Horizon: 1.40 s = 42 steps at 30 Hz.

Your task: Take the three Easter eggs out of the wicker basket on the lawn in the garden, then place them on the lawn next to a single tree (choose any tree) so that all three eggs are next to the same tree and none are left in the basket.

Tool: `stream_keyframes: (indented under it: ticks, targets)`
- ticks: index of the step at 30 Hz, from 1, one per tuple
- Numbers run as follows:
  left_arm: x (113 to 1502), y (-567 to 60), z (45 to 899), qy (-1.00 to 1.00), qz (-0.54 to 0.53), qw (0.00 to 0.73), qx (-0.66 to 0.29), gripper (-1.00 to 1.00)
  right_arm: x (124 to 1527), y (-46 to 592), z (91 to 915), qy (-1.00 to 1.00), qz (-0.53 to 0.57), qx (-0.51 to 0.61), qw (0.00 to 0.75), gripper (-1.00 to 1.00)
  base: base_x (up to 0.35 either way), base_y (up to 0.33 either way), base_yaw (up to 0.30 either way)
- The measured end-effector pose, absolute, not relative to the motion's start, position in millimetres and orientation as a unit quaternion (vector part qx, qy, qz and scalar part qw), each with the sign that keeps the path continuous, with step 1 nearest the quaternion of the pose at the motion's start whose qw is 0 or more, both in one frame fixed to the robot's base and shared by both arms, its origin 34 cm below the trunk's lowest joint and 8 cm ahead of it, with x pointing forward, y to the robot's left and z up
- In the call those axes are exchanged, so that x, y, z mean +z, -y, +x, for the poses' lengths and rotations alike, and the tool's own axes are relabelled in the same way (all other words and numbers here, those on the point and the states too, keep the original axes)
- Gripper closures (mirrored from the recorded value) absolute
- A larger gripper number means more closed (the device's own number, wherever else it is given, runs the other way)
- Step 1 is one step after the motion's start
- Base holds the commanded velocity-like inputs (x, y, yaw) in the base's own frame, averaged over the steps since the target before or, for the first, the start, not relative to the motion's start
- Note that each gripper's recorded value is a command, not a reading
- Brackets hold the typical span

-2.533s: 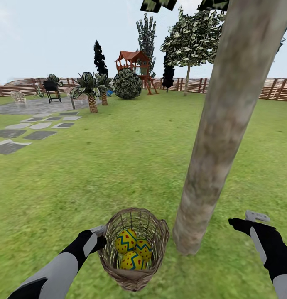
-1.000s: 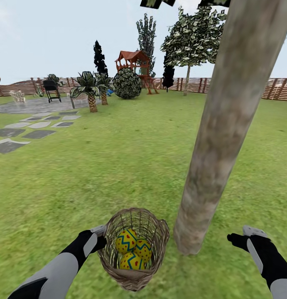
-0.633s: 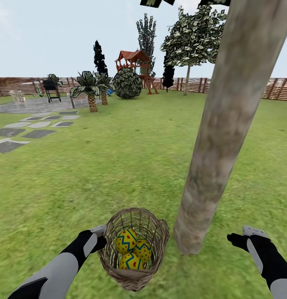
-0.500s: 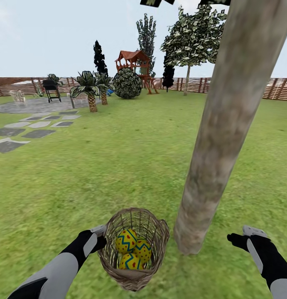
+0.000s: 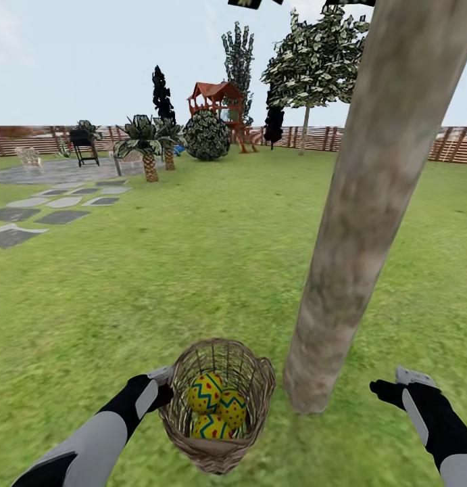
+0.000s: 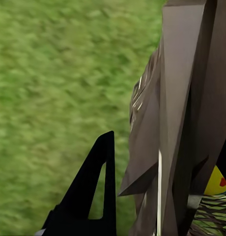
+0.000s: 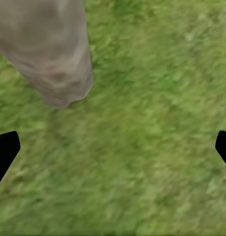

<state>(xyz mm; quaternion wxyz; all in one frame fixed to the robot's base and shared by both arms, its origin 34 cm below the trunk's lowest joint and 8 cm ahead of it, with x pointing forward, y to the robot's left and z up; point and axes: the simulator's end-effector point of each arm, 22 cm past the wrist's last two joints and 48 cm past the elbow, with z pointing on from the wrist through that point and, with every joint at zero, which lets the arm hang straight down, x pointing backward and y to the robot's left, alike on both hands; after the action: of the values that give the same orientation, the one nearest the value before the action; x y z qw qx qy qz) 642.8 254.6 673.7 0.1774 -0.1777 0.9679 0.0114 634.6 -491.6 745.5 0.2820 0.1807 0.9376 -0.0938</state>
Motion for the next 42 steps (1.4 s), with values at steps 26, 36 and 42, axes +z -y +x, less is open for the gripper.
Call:
stream_keyframes:
  ticks: [26,36,42]
  targets:
    - [637,-254,645,-0.968,-0.177,0.177,0.012,1.00,700,490,631,-0.940,0.180,-0.094,0.275,-1.00,0.000,0.000,0.000]
    - [622,-254,646,-0.968,-0.178,0.178,0.011,1.00,685,490,632,-0.939,0.180,-0.094,0.276,-1.00,0.000,0.000,0.000]
    - [612,-254,646,-0.968,-0.177,0.178,0.011,1.00,675,490,632,-0.940,0.180,-0.094,0.276,-1.00,0.000,0.000,0.000]
